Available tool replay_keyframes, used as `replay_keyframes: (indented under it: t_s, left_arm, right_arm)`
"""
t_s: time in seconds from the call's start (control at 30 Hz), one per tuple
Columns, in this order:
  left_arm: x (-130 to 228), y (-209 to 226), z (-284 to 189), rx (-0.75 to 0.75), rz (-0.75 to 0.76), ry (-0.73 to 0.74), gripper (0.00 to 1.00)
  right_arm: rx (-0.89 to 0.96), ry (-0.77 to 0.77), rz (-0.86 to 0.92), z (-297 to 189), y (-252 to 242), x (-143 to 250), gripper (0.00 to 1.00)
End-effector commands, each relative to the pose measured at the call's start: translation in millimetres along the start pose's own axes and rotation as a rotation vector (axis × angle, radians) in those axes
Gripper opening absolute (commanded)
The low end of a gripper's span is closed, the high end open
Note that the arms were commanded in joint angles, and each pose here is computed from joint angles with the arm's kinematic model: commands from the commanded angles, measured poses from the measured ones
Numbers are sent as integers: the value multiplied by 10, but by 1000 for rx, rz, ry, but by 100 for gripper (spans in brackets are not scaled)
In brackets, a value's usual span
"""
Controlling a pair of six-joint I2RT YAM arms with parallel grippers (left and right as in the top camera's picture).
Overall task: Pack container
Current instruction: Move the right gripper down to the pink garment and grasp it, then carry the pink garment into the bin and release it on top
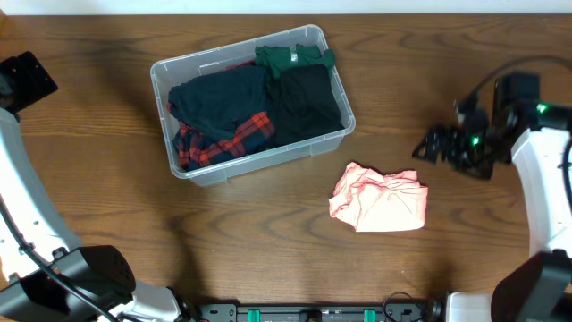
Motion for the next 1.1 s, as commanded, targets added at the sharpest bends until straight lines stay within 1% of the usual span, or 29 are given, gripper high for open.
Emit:
replay_keyframes:
  t_s: [0.0,0.17,0.3,0.4,0.5,0.57,0.6,0.63,0.67,0.7,0.8,0.87,0.93,1.07]
  left_arm:
    - [2,16,26,-10,-10,5,98]
    - [2,16,26,-10,-10,5,98]
    - [2,16,26,-10,-10,5,98]
    - [2,16,26,-10,-10,5,98]
    - [2,16,26,-10,-10,5,98]
    - [2,16,26,-10,-10,5,98]
    - [2,16,26,-10,-10,5,98]
    - [2,16,26,-10,-10,5,98]
    - [2,16,26,-10,-10,5,98]
    - [2,16,26,-10,-10,5,98]
    - [2,16,26,-10,-10,5,98]
    - [2,16,26,-10,-10,5,98]
    - [2,16,26,-10,-10,5,98]
    - [2,16,26,-10,-10,5,98]
  right_arm:
    - [-98,38,-12,227,-109,142,90]
    - [-156,56,-10,574,-217,308,91]
    - [-163,78,14,814,-296,479,90]
    - [-180,79,35,954,-342,582,87]
    - [-255,58,35,1055,-318,635,80]
    - [-296,46,48,1103,-300,657,71]
    - [-306,46,63,1123,-295,669,64]
    - [-313,47,73,1143,-290,684,55]
    - [-312,49,73,1150,-286,693,38]
    - [-312,50,72,1150,-283,694,27]
    - [-335,40,64,1094,-238,663,10]
    - [-375,23,51,975,-153,595,2]
    - [-458,-7,25,762,3,488,1]
    - [-706,-83,-86,70,484,270,1]
Point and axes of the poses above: each gripper's point midway between its finger pads, its own z axis out along the fingers, its own y axis along the line the jaws close on, x = y × z, the point moved 7 cm from there along -z, back along the fingers, and after that the axes turned 1 degree about z, right-handed, at the moved point
